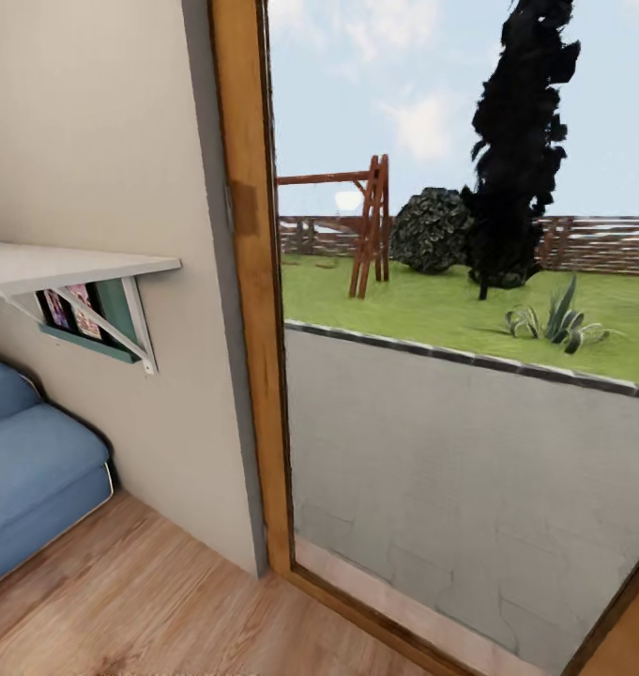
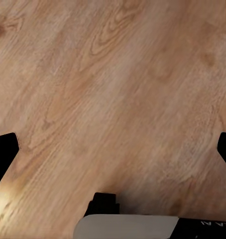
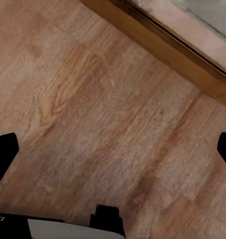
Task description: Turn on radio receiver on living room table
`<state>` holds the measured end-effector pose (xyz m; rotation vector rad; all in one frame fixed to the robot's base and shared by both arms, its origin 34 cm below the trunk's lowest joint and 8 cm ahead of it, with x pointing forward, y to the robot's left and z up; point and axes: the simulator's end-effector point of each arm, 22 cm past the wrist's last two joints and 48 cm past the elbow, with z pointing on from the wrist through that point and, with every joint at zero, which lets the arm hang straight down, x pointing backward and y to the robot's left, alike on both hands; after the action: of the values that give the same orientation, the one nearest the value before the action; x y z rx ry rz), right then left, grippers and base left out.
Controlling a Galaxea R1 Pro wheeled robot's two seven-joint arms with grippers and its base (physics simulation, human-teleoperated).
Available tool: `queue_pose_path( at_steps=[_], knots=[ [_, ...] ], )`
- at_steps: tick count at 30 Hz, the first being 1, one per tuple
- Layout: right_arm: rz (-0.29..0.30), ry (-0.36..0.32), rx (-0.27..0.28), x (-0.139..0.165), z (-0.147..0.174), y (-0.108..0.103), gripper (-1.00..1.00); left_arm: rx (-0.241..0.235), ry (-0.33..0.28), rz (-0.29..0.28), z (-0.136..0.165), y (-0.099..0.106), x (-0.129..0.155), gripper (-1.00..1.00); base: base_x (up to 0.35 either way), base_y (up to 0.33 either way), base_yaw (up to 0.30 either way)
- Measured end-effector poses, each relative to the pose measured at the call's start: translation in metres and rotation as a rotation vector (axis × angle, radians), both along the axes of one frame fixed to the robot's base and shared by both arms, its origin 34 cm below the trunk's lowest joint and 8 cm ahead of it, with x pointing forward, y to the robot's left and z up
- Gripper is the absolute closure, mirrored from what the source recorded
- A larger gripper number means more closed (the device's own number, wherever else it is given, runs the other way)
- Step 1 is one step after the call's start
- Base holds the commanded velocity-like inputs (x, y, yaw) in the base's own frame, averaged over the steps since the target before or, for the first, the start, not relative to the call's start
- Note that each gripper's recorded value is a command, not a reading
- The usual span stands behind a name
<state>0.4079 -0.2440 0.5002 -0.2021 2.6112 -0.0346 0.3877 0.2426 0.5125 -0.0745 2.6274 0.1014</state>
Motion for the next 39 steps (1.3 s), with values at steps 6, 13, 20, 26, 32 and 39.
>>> queue_pose_path(
  at_steps=[6,13,20,26,32,39],
  knots=[
    [0.0,-0.021,-0.006,0.0084,0.0048,-0.0037,-1.0,0.0,-0.028,0.003,0.0024,-0.0004,0.0042,-1.0,0.0,0.0,0.3],
    [0.0,-0.023,-0.01,0.0095,0.0054,-0.0068,-1.0,0.0,-0.031,0.002,0.0022,-0.0006,0.004,-1.0,0.0,0.0,0.3],
    [0.0,-0.024,-0.011,0.0097,0.0055,-0.007,-1.0,0.004,-0.032,0.005,0.0025,0.0026,0.0044,-1.0,0.0,0.0,0.3],
    [0.0,-0.023,-0.011,0.0096,0.0054,-0.0069,-1.0,0.007,-0.032,0.005,0.0024,0.0041,0.0042,-1.0,0.0,0.0,0.3],
    [0.001,-0.022,-0.01,0.0091,0.0052,-0.0064,-1.0,0.007,-0.032,0.006,0.0024,0.0044,0.0043,-1.0,0.0,0.0,0.3],
    [0.0,-0.022,-0.009,0.0091,0.0051,-0.006,-1.0,0.008,-0.031,0.007,0.0022,0.0048,0.0039,-1.0,0.0,0.0,0.3]
  ],
)
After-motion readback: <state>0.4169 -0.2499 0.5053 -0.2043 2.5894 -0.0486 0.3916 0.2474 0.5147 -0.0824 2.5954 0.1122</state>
